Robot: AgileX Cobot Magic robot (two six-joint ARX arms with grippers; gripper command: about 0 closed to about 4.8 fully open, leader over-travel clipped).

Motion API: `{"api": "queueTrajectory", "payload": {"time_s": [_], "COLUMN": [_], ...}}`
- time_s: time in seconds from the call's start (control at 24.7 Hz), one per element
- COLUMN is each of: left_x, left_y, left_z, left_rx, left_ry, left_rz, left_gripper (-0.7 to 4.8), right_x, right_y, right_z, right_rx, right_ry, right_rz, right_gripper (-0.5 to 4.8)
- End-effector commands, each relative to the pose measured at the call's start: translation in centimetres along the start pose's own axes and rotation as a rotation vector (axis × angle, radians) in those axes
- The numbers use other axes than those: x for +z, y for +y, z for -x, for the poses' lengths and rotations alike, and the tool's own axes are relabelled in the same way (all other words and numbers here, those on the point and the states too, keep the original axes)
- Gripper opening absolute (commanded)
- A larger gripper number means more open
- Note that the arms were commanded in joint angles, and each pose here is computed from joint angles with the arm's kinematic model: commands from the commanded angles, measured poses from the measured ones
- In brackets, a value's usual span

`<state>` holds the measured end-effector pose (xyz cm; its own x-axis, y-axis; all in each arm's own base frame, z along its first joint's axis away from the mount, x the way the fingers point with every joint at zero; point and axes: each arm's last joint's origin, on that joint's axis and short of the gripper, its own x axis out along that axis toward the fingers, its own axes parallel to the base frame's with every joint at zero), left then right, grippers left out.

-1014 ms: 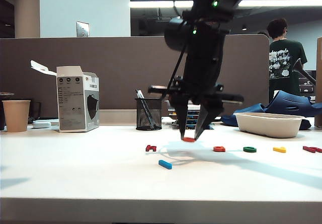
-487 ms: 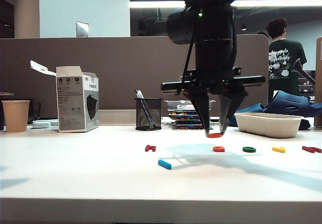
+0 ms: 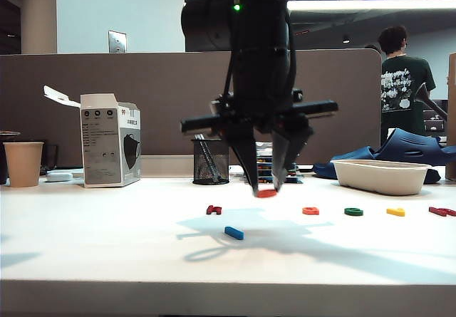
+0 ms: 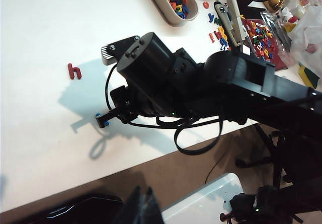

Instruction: Select the appropriate letters from the row of letter magnets placed on the table to arrange into the word "love".

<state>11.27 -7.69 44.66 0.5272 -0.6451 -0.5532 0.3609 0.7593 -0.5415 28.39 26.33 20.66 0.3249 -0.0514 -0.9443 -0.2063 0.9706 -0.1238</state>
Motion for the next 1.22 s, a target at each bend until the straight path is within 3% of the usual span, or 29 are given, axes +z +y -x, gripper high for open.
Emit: {"api": "queueTrajectory", "payload": {"time_s": [0.04,0.32,0.81,1.22], "left_x": [0.0,0.0,0.0,0.0], "left_y": [-0.1,-0.1,-0.1,-0.1], "left_z": [0.2,0.2,0.2,0.2], "left_rx": [-0.008,-0.008,-0.008,-0.008], "left_ry": [-0.004,-0.005,-0.005,-0.004], "left_rz": [-0.007,-0.007,-0.007,-0.007], "left_gripper": [-0.05,-0.05,-0.05,-0.05], "right_x": [-1.0,-2.1,-4.0,-4.4], "right_y": [0.0,0.4,-0.6,-0.6], "right_z": [-0.9,-2.1,-3.8,-3.7], "right_rx": [-0.012,0.003,-0.071,-0.030], "right_ry": [0.020,0.030,0.117,0.177], "right_rz": [-0.001,0.006,0.029,0.032], "right_gripper": [1.16,1.16,1.16,1.16]}}
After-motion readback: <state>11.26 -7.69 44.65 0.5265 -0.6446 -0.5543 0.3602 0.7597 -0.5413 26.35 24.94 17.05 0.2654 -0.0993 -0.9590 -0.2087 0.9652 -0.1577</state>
